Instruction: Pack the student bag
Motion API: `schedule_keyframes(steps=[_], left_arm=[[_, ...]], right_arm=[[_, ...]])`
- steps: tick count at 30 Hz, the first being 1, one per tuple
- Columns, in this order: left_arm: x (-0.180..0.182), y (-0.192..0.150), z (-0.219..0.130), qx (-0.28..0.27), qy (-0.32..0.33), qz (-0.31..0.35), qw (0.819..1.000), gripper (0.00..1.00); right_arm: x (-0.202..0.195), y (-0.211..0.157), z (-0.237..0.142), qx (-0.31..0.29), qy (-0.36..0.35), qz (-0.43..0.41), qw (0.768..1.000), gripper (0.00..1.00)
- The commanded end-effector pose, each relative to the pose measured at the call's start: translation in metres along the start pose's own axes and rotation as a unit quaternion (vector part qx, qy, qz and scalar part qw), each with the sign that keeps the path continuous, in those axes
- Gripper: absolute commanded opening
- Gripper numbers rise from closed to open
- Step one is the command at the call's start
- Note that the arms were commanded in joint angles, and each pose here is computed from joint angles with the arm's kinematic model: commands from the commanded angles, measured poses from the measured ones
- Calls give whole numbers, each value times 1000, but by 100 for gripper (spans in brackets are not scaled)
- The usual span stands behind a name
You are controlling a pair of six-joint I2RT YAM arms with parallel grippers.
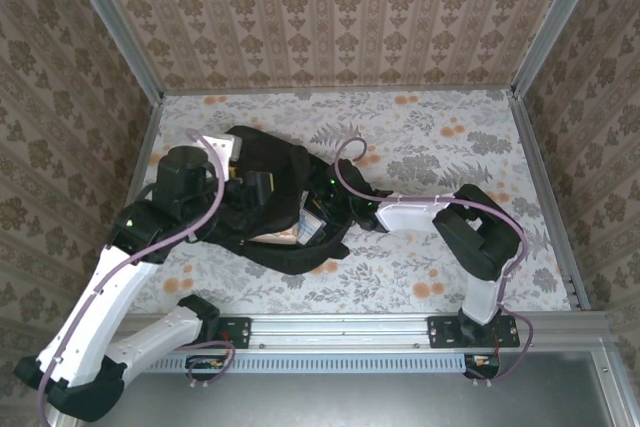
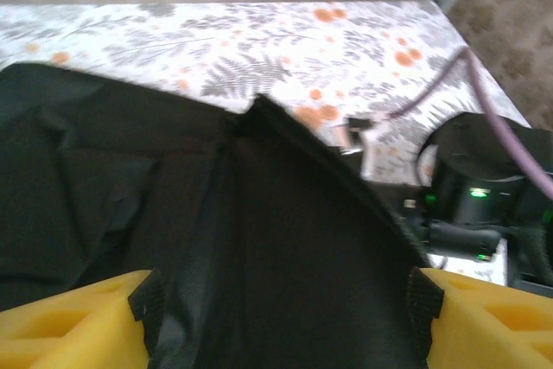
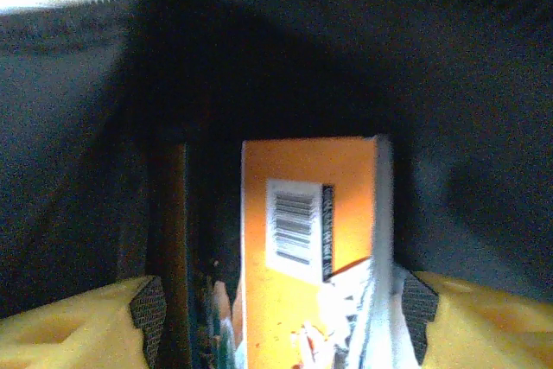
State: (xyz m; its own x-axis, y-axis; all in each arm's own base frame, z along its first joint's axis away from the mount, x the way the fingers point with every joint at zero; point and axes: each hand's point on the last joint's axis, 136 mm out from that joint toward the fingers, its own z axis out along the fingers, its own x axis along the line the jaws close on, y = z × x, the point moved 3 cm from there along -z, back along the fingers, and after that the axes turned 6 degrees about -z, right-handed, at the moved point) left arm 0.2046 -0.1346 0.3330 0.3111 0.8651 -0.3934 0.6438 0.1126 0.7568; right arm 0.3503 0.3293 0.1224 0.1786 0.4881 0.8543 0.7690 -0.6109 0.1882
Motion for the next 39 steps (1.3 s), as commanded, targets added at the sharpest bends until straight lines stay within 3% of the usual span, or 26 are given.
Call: schedule_keyframes(steps=[1, 7, 12, 16, 22, 27, 32, 34, 39], left_arm=[[35, -13, -10, 16, 86, -82, 993, 79], [73, -31, -25, 6, 167, -142, 976, 86], [104, -47, -38, -3, 264, -225, 938, 91], [118, -58, -45, -3, 313, -263, 913, 93], [138, -95, -44, 40, 370, -337, 865, 94], [145, -121, -30, 64, 364, -383, 847, 94], [148, -130, -17, 70, 349, -392, 848, 94], [146, -130, -7, 76, 331, -390, 856, 94], [140, -130, 19, 98, 286, -385, 872, 96]], right_arm=[[15, 28, -30, -41, 9, -27, 999, 79], [-4, 40, -74, -4, -64, -91, 994, 77], [-3, 63, -127, -62, -79, -144, 984, 75], [12, 72, -145, -51, -97, -211, 971, 76], [6, 71, -120, 49, -172, -290, 940, 77], [-5, 57, -73, 158, -173, -294, 927, 74], [-16, 46, -37, 202, -151, -271, 929, 64], [-20, 48, -31, 204, -159, -265, 929, 55], [-33, 78, -44, 131, -213, -265, 931, 9]])
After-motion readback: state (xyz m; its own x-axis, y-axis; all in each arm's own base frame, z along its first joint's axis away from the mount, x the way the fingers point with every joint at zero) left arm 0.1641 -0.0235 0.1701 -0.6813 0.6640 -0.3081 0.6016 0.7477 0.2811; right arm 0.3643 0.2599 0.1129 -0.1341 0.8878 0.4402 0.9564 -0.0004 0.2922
